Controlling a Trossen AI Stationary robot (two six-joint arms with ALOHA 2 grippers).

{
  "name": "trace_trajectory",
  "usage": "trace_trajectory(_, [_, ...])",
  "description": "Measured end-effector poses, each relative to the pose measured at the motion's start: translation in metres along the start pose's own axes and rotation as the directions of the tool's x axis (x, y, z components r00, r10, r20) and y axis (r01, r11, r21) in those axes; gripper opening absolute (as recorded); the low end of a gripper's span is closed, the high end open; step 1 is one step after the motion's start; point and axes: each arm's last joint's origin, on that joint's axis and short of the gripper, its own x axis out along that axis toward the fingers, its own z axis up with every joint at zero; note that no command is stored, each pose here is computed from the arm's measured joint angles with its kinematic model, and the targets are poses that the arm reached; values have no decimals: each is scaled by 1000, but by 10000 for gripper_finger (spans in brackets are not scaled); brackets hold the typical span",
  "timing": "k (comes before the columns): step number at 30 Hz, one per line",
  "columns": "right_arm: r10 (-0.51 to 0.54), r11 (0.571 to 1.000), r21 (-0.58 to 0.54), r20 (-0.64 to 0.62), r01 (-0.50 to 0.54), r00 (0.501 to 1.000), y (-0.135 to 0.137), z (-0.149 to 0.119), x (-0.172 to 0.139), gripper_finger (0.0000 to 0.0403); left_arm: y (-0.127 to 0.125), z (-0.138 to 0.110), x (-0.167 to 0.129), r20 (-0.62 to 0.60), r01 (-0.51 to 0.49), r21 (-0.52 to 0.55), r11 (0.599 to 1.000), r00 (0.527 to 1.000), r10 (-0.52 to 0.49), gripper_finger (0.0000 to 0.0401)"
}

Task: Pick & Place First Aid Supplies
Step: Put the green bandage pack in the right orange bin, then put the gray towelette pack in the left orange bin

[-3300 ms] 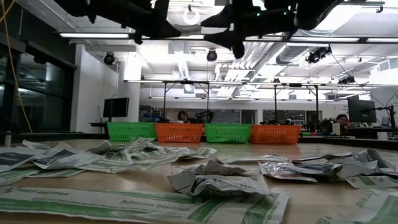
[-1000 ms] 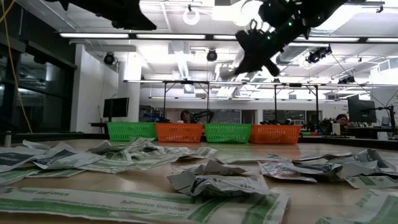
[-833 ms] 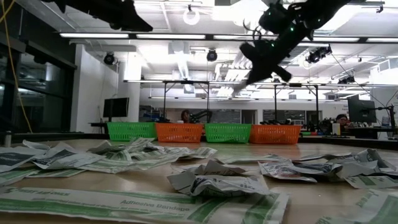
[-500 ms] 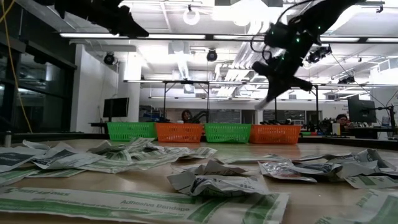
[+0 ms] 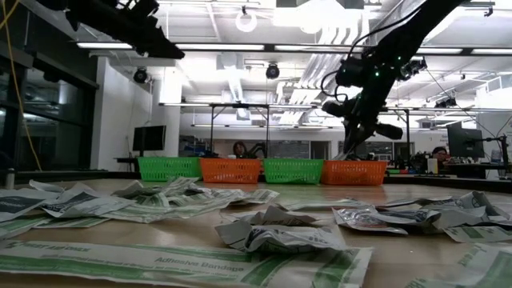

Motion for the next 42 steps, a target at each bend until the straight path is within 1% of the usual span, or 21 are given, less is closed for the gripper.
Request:
trace_trajectory(6, [-3, 1000, 25, 18, 3, 1000, 0, 2, 9, 1, 0, -3, 0, -23, 9, -8, 1000, 1000, -9, 147])
trace_trajectory(9, [0, 1000, 25, 22, 0, 1000, 1, 3, 9, 10, 0, -2, 0, -20, 15, -1, 1000, 1000, -15, 147])
trace_trajectory(12, [-7, 1000, 25, 22, 6, 1000, 0, 2, 9, 29, -1, -2, 0, -16, 26, 13, 1000, 1000, -25, 147])
trace_trajectory(19, [-32, 999, 41, 42, 30, 999, -1, 3, 9, 93, -1, -2, 0, -13, 36, 14, 999, 999, -35, 147])
trace_trajectory(23, [-53, 997, 51, 59, 50, 997, -3, 5, 9, 114, -1, -2, 0, -13, 36, 14, 999, 999, -35, 147])
trace_trajectory(27, [-90, 995, 54, 108, 84, 990, -3, 6, 5, 118, -1, -3, 0, -20, 38, 12, 999, 999, -38, 147])
trace_trajectory(31, [-104, 994, 52, 173, 96, 980, -1, 10, -1, 119, -2, -4, 0, -32, 40, 8, 999, 999, -39, 147])
trace_trajectory(35, [-86, 996, 51, 220, 77, 972, 1, 13, -7, 119, -2, -4, 0, -34, 40, 7, 999, 999, -40, 147])
trace_trajectory(42, [-45, 999, -5, 285, 49, 957, 5, 16, -24, 119, -2, -5, 0, -39, 43, 1, 999, 998, -43, 147])
